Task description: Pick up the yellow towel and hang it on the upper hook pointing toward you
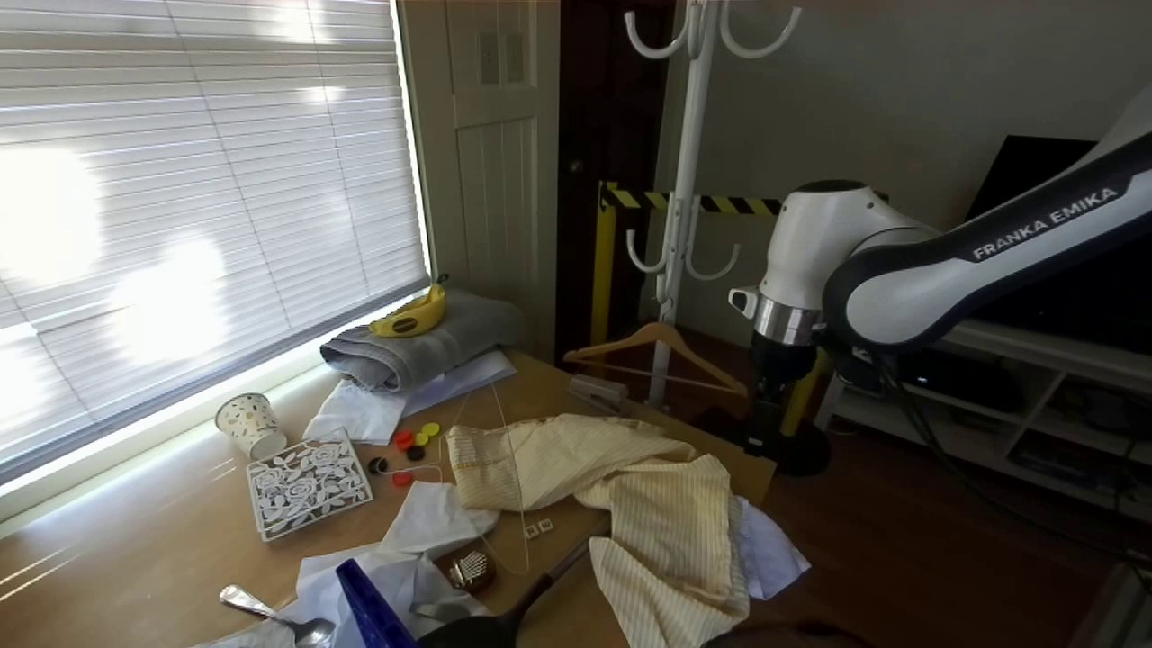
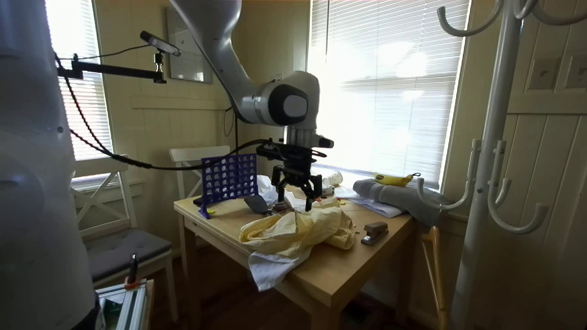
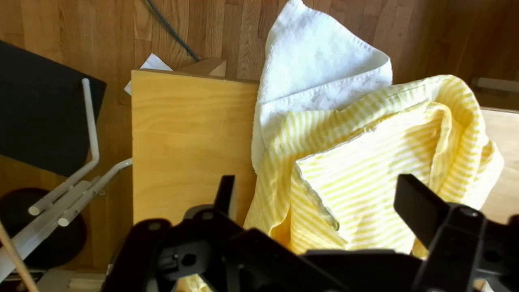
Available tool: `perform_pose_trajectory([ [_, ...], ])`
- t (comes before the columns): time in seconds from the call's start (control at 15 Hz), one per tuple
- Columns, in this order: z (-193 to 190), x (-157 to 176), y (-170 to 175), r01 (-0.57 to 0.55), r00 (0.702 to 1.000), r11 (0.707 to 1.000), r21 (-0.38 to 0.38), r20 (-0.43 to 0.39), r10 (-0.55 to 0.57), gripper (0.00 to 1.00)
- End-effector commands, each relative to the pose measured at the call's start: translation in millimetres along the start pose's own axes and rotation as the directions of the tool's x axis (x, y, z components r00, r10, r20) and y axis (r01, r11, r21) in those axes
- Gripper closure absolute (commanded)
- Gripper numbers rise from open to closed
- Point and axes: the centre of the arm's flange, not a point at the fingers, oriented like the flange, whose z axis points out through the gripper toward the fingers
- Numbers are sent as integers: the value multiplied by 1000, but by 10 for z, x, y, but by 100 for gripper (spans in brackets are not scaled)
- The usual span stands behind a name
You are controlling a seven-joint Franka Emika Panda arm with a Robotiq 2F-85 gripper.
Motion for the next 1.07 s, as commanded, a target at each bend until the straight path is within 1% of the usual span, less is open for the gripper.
perform_pose_trajectory([
  [0.0, 297, 480, -89, 76, 994, 997, -10, 74, -75, 0],
  [0.07, 351, 550, -115, 79, 993, 997, -22, 87, -77, 0],
  [0.13, 260, 241, -98, 56, 997, 998, -4, 48, -56, 0],
  [0.27, 339, 286, -101, 58, 997, 998, 1, 58, -58, 0],
  [0.8, 296, 287, -90, 56, 997, 998, -2, 50, -56, 0],
  [0.87, 345, 325, -183, 129, 990, 992, -8, 51, -128, 0],
  [1.0, 436, 399, -339, 214, 976, 977, 10, 45, -215, 0],
])
